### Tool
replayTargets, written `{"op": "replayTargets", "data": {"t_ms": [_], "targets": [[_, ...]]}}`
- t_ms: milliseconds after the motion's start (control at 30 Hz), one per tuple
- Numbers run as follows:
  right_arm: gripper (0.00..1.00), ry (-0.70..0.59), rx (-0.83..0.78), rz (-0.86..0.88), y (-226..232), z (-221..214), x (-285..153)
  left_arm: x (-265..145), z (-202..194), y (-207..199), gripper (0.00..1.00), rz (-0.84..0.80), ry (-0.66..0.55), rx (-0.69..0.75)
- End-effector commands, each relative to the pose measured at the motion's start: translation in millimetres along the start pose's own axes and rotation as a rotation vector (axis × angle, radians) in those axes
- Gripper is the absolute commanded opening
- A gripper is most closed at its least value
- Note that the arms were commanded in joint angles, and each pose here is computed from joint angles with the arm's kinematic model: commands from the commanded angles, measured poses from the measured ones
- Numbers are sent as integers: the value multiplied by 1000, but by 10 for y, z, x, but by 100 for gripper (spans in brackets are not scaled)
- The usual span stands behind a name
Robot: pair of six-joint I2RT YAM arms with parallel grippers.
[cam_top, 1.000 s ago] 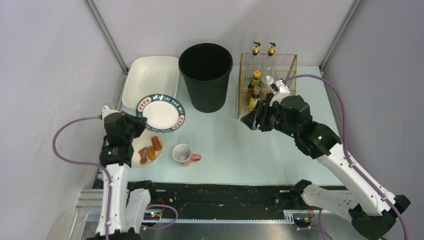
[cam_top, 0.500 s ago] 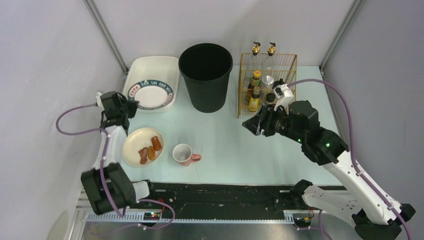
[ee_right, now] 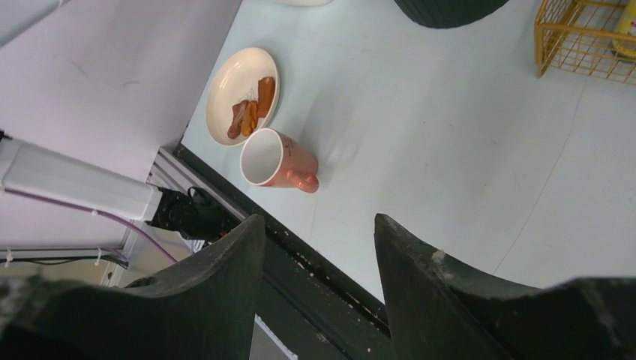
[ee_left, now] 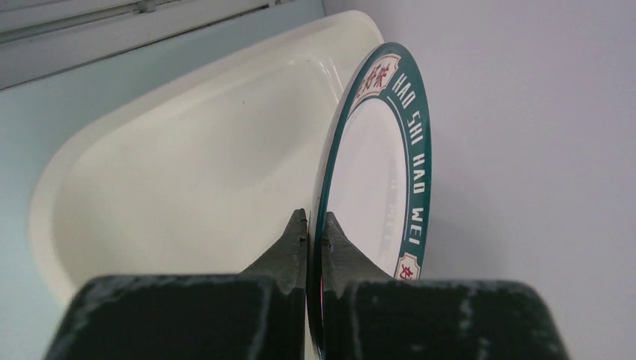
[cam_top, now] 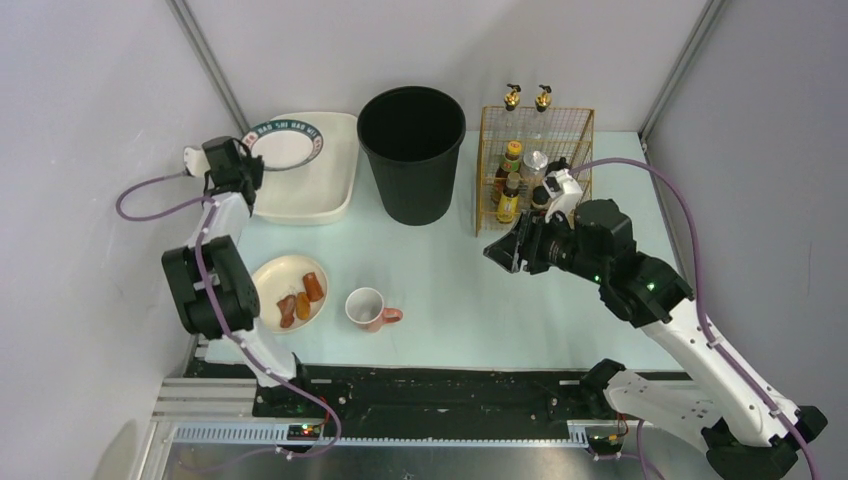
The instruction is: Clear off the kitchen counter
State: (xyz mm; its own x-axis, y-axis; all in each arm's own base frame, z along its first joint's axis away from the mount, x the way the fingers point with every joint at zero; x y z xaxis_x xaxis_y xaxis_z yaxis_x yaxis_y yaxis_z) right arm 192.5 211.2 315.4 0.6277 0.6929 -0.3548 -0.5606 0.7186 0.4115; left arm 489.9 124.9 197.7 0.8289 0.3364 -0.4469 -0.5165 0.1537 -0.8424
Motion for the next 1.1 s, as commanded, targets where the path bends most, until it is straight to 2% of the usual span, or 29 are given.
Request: {"op": "replayTargets", "data": {"t_ms": [0,333,733,800,833,1067], "targets": [[60,13,-12,27,20,-35,34,222,94,-483,0,-108,-58,-74],[60,48,-10,-6,-90,-114,141,796,-269,-360,0,-56,-14,-76],[61,63,8,-27,-186,-194,180,1227,-705,-201,0,7,40,-78],[60,69,14,-30,-202,-213,189,1261,-761,-164,5,29,46,-71],[60,72,16,-31,-208,-218,197,1270,-778,-171,12,31,48,-70],[61,91,30,-26,-216,-259,229,1384,-893,174,38,114,67,-52]]}}
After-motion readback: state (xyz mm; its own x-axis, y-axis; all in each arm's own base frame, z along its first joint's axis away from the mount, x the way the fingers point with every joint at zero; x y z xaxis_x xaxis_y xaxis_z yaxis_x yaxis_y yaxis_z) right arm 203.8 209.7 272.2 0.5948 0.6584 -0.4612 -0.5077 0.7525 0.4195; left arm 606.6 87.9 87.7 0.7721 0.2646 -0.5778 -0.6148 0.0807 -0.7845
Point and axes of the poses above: each gripper's point midway between its finger pads, its own x axis out along the fingers, its own y axis along the line the jaws close on, z = x × y, the point moved 1 cm from there along -x, back along the fingers, and after that the axes turned 10 degrees about -x, right-handed, at the moved point
